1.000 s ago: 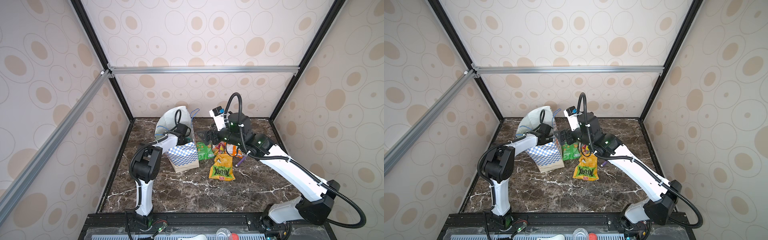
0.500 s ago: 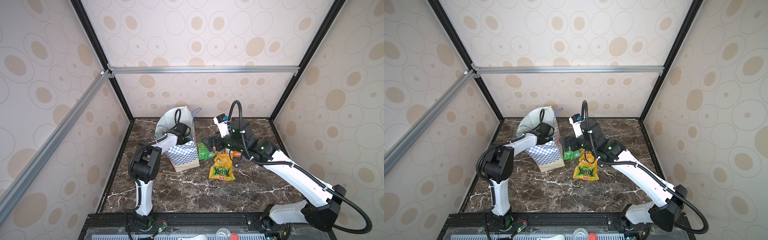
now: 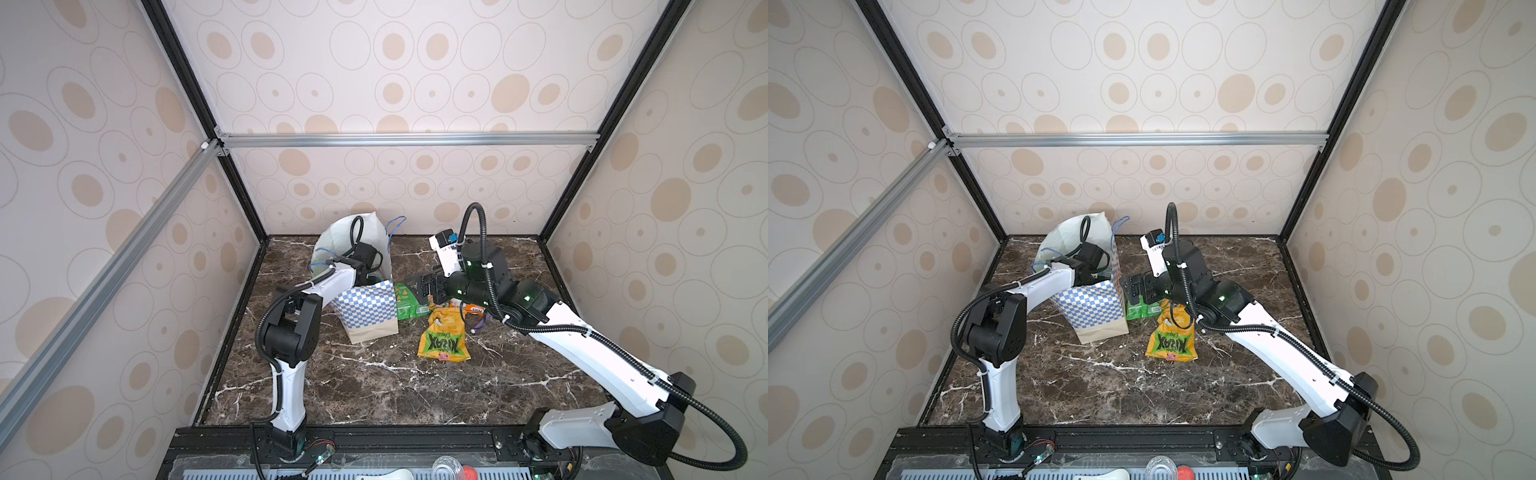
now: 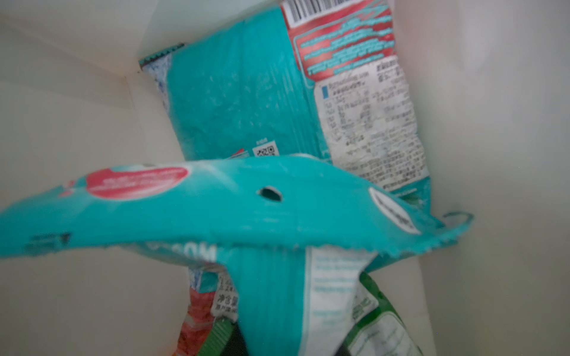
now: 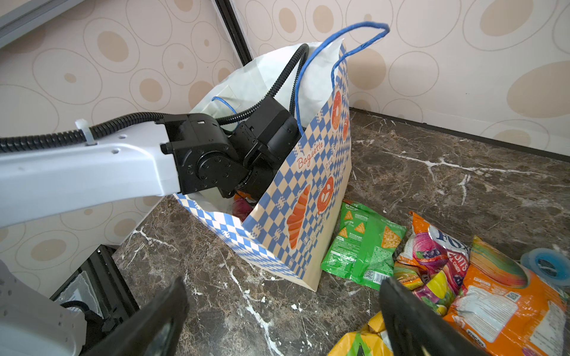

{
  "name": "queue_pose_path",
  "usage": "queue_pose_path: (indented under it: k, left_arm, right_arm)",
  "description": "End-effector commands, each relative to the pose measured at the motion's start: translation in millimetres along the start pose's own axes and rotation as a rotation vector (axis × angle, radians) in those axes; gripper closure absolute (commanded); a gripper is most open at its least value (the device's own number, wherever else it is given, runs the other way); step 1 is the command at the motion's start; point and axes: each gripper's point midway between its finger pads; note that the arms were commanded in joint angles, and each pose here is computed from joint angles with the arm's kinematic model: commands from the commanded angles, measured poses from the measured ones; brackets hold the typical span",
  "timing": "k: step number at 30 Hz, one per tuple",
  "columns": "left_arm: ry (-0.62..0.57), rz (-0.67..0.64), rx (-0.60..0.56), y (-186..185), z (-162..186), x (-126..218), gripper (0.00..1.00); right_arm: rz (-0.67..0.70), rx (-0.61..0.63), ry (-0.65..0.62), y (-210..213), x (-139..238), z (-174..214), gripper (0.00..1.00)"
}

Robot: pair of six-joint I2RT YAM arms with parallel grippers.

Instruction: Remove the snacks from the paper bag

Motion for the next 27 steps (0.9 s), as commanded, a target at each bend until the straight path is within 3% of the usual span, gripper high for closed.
queue_pose_path:
  k: [1,27]
  left_arm:
    - [-0.111,-0.011,0.013,1.1,-31.2,49.0,1.0]
    - [-0.339,-0.048,0.026,10.9,-84.1,144.0,1.0]
  right_arm:
    - [-0.004,0.012,-0.015,2.8,4.6,-4.4,0.0]
    - [-0.034,0.044,-0.019,8.9,-0.2,-8.2,0.0]
Point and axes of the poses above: each gripper's point midway between its finger pads, its own x axis back along the fingers, its own y axis along the line the jaws close on, z = x × y, and after that the axes turned 5 degrees about x, right-handed
